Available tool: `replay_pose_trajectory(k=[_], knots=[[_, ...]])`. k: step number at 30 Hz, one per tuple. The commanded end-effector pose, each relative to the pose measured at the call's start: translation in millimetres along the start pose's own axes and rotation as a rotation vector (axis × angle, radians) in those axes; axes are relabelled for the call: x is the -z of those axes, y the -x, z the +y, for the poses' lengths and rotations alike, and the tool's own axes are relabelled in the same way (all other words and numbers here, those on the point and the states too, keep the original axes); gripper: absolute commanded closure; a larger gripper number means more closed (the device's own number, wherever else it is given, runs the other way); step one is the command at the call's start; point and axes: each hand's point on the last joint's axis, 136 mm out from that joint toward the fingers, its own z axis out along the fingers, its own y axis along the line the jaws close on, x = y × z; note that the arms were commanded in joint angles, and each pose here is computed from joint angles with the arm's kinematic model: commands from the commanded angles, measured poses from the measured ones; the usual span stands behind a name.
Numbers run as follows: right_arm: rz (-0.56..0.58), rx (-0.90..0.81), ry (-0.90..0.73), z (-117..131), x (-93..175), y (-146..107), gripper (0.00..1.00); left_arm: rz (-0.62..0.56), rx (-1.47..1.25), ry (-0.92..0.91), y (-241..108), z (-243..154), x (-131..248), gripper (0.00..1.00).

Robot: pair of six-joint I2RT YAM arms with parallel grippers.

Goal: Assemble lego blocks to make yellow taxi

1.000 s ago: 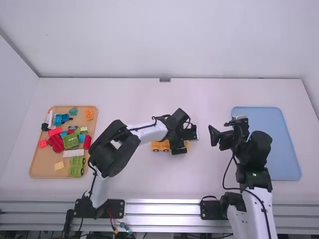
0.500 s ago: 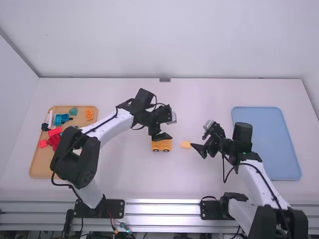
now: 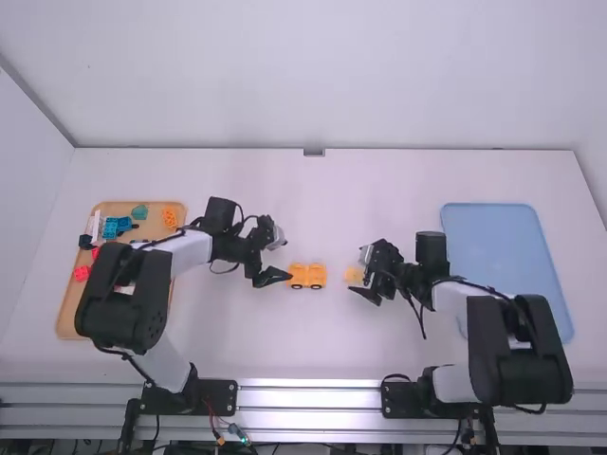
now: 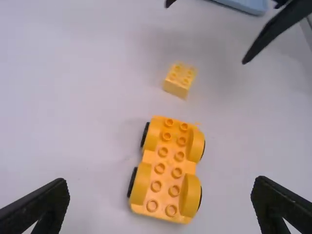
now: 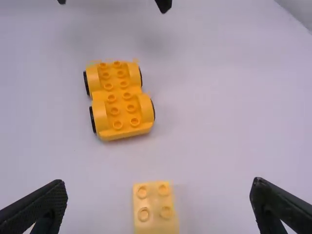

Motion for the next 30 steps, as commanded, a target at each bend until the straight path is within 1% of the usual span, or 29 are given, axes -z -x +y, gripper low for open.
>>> replay_pose_trajectory(k=[1,3,4,5,7,9,11,13,14,16,19,21,22,27,28,30], knots=[[0.019,-0.015,0.031,7,-8,-12,0.01,-0.045,-0.163,-0.042,-2,-21,-3,0.01],[0.032,-0.048,0.044,3,-13,-22,0.0,-0.109,-0.25,-0.061,-5,-35,-7,0.01],[0.032,-0.05,0.045,3,-13,-23,0.0,-0.114,-0.253,-0.062,-5,-36,-7,0.01],[0.029,-0.068,0.061,2,-18,-27,0.02,-0.143,-0.258,-0.051,-6,-37,-6,0.01],[0.014,-0.063,0.089,2,-23,-29,0.05,-0.152,-0.216,-0.025,-8,-34,-5,0.01],[0.01,-0.059,0.107,4,-26,-32,0.06,-0.159,-0.201,-0.016,-8,-33,-5,0.0],[0.022,-0.048,0.117,4,-29,-39,0.12,-0.181,-0.207,-0.018,-7,-33,-7,0.01],[0.021,-0.047,0.122,4,-30,-40,0.16,-0.197,-0.203,-0.023,-6,-31,-8,0.01],[0.025,-0.053,0.124,3,-32,-42,0.21,-0.202,-0.188,-0.018,-7,-28,-10,0.01],[0.026,-0.058,0.129,3,-34,-44,0.24,-0.204,-0.172,-0.018,-8,-27,-11,0.01],[0.032,-0.074,0.14,2,-38,-50,0.34,-0.203,-0.169,-0.019,-9,-27,-11,0.01],[0.034,-0.081,0.144,1,-40,-53,0.35,-0.204,-0.17,-0.018,-9,-26,-11,0.01],[0.036,-0.091,0.146,1,-41,-54,0.38,-0.204,-0.171,-0.018,-9,-27,-11,0.01],[0.038,-0.116,0.166,0,-45,-57,0.56,-0.196,-0.163,-0.017,-10,-27,-11,0.01],[0.039,-0.12,0.168,1,-44,-57,0.56,-0.193,-0.161,-0.016,-11,-27,-12,0.01],[0.044,-0.132,0.176,2,-44,-57,0.48,-0.192,-0.159,-0.016,-11,-27,-12,0.01]])
